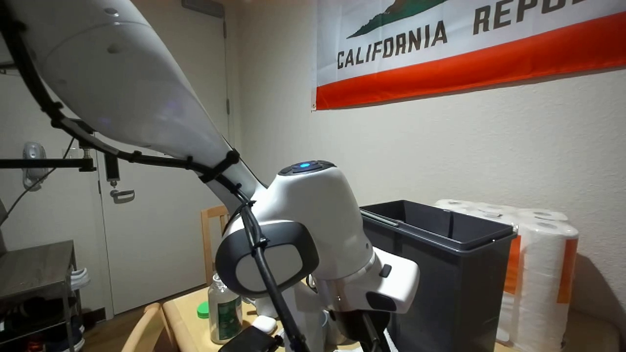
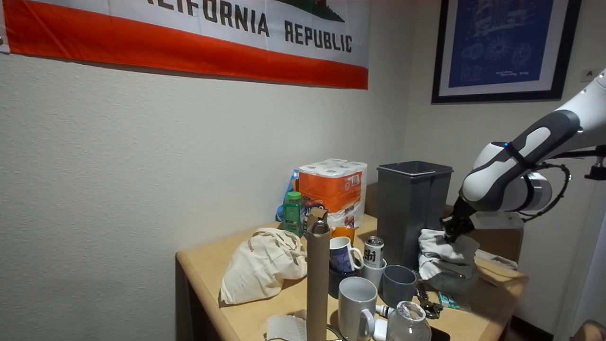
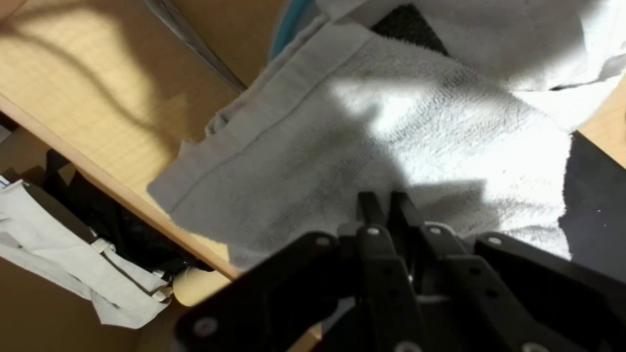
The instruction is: Use the white towel to wipe the inside of the gray cup
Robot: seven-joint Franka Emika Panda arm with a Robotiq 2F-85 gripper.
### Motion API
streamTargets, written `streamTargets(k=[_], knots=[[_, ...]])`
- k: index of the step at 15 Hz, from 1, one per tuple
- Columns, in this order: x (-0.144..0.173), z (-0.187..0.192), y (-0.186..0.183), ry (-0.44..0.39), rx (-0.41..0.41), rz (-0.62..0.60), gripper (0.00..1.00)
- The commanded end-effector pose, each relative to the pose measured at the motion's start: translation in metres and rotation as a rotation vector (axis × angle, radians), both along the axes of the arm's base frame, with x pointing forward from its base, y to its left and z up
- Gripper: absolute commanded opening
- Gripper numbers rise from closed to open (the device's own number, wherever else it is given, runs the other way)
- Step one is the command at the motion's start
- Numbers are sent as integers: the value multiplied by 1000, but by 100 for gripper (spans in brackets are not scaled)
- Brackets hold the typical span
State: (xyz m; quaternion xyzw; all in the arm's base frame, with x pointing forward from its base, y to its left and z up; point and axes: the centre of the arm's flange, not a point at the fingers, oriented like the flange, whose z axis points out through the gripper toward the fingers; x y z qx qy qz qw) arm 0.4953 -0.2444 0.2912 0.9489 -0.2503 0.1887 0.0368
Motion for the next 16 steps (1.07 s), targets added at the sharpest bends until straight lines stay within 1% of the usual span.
streamTargets(k=[1,4,6,11,13,16], knots=[[-5,-5,-5,-22,-1,1,0],[-11,-3,-3,-9,10,-15,0],[-17,9,3,-2,19,-33,0],[-34,64,25,12,58,-52,0],[-43,90,37,36,74,-49,0],[-57,127,51,96,100,-55,0]])
